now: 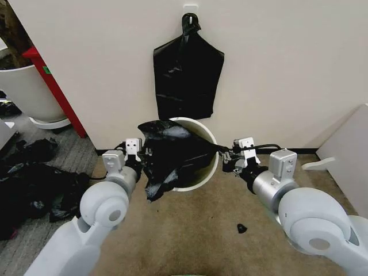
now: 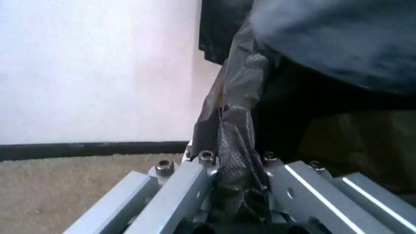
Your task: Place the garbage bag over the trash bin.
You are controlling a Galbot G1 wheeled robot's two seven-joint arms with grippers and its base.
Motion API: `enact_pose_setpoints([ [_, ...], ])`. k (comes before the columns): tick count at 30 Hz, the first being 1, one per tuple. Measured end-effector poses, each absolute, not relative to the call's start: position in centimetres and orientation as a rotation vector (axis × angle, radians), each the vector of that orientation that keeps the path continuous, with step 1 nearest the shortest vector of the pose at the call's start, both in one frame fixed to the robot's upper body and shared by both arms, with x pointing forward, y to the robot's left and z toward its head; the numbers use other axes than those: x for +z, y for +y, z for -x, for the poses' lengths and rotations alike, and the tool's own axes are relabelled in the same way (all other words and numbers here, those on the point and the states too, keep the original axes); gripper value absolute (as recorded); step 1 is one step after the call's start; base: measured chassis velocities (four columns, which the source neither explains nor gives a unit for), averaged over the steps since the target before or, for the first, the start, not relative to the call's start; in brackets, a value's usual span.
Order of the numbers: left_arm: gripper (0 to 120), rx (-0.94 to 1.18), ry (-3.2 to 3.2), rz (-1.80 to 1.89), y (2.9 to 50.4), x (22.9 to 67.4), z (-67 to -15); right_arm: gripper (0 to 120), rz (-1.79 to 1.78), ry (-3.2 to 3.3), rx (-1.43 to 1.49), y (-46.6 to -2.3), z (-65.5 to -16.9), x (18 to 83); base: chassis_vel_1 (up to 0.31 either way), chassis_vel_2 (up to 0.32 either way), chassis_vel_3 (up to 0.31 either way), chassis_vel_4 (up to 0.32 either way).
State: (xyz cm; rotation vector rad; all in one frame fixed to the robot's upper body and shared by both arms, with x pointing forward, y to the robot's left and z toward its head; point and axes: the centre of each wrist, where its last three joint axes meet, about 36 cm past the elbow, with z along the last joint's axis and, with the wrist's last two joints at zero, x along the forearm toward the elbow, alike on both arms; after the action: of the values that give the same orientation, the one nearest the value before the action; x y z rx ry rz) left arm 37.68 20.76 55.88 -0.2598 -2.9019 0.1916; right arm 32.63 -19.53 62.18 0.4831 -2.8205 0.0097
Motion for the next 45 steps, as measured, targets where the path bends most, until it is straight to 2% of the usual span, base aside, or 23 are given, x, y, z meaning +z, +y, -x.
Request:
enact_pose_setpoints([
  [20, 1, 0.279, -2.924, 0.357, 21.2, 55.0, -35.7, 0, -0.292, -2.780, 0.027, -22.1, -36.4, 58.8, 0.000, 0.000, 0.000, 0.000],
  [30, 1, 0.358, -2.926, 0.415, 21.3, 54.9, -35.5, 0, -0.448, -2.737, -0.087, -23.1, -38.2, 56.7, 0.000, 0.000, 0.000, 0.000],
  [45, 1, 0.477, -2.923, 0.435, 21.3, 55.1, -35.9, 0, -0.496, -2.732, -0.058, -23.9, -39.0, 54.7, 0.000, 0.000, 0.000, 0.000],
])
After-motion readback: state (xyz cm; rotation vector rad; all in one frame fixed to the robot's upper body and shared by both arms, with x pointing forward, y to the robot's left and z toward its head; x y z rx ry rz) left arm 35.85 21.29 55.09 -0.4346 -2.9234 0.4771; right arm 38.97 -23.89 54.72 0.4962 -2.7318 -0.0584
